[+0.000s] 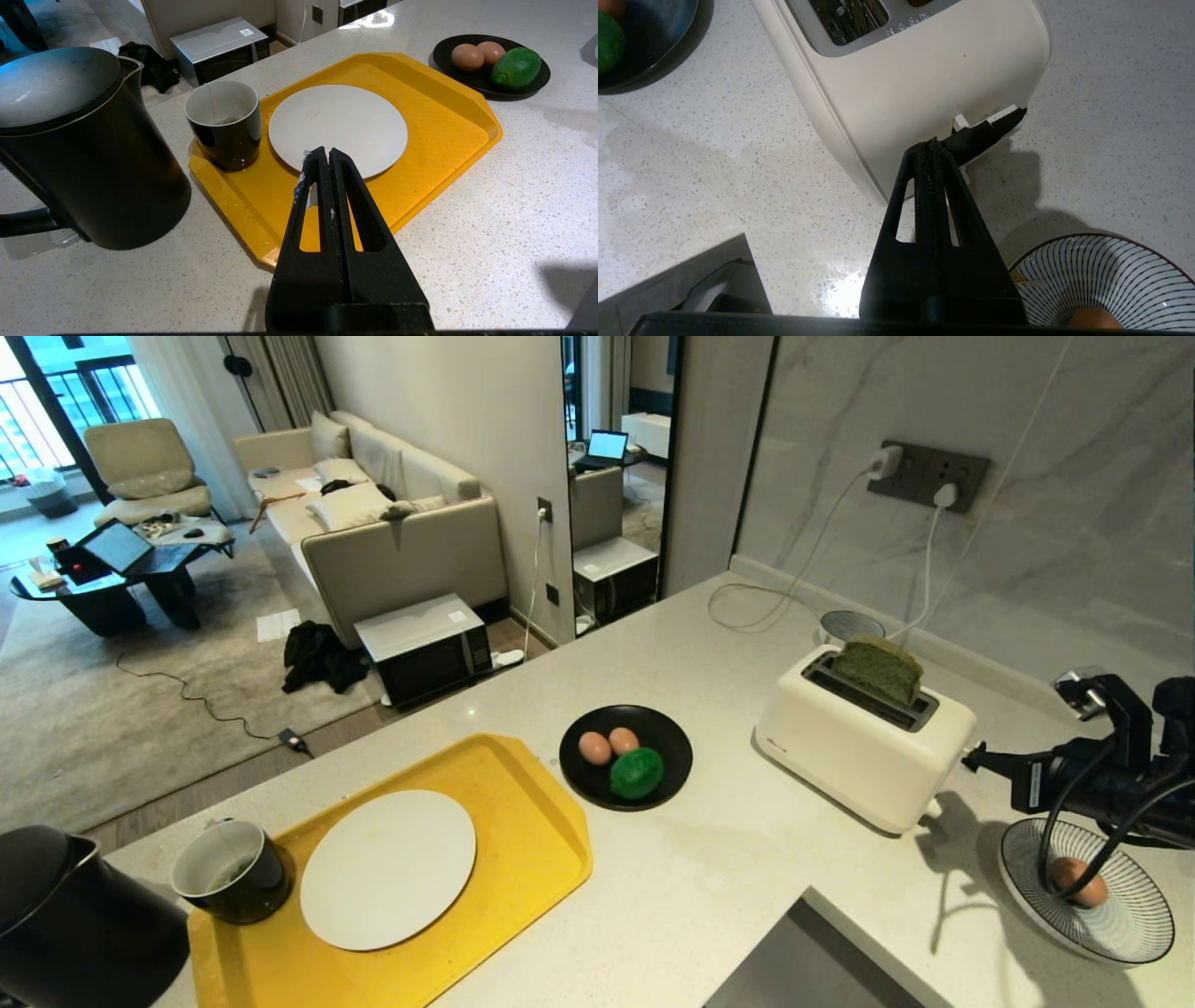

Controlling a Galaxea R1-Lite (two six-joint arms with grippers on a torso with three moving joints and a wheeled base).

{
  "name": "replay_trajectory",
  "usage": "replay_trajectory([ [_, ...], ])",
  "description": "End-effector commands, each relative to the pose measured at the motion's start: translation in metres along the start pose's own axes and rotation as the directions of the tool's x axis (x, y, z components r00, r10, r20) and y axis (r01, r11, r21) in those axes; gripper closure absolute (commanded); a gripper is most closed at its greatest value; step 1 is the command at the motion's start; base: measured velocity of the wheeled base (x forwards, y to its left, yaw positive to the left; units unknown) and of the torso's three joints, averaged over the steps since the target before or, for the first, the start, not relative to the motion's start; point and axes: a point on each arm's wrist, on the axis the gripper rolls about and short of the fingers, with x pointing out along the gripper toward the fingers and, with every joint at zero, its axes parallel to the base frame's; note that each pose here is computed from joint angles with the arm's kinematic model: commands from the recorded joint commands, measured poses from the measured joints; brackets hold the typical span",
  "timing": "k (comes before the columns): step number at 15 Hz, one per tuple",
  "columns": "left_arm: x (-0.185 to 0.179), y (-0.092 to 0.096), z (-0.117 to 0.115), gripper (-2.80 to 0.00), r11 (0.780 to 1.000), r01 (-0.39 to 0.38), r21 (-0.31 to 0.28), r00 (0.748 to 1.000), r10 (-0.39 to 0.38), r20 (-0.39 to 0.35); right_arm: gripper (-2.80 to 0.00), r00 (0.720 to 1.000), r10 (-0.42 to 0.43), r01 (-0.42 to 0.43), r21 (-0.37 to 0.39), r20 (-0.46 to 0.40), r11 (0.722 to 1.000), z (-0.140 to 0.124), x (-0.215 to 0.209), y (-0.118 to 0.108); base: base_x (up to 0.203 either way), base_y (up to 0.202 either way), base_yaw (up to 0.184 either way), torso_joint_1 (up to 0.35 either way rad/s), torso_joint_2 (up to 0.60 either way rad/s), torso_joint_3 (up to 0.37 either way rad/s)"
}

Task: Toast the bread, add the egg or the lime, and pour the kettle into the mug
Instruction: Use a bread toaster

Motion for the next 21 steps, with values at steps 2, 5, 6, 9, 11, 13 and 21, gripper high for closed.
replay_trajectory([
  [2,0.0,0.0,0.0,0.0,1.0,0.0,0.001,1.0,0.0,0.001,0.0,1.0,0.006,-0.006,0.006,-0.017,1.0,-0.005,0.006,-0.002,0.0,0.0,0.0,0.0,0.0,0.0],
  [5,0.0,0.0,0.0,0.0,1.0,0.0,0.001,1.0,0.0,0.001,0.0,1.0,0.007,-0.007,0.011,-0.03,1.0,-0.008,0.012,-0.004,0.0,0.0,0.0,0.0,0.0,0.0],
  [6,0.0,0.0,0.0,0.0,1.0,0.0,0.001,1.0,0.0,0.001,0.0,0.999,0.007,-0.007,0.013,-0.035,1.0,-0.009,0.014,-0.005,0.0,0.0,0.0,0.0,0.0,0.0],
  [9,0.0,0.0,0.0,0.0,1.0,0.0,0.001,1.0,0.0,0.001,0.0,0.999,0.012,-0.011,0.02,-0.048,1.0,-0.013,0.019,-0.006,0.0,0.0,0.0,0.0,0.0,0.0],
  [11,0.0,0.0,0.0,0.0,1.0,0.0,0.001,1.0,0.0,0.0,0.0,0.998,0.016,-0.015,0.026,-0.059,1.0,-0.016,0.022,-0.007,0.0,0.0,0.0,0.0,0.0,0.0],
  [13,0.0,0.0,0.0,0.0,1.0,0.0,0.001,1.0,0.0,0.0,0.0,0.997,0.02,-0.017,0.034,-0.076,0.999,-0.021,0.026,-0.008,0.0,0.0,0.0,0.0,0.0,0.0],
  [21,0.0,0.0,0.0,0.0,1.0,0.0,0.001,1.0,0.0,0.001,0.0,0.994,0.046,-0.041,0.051,-0.103,0.998,-0.03,0.035,-0.01,0.0,0.0,0.0,0.0,0.0,0.0],
])
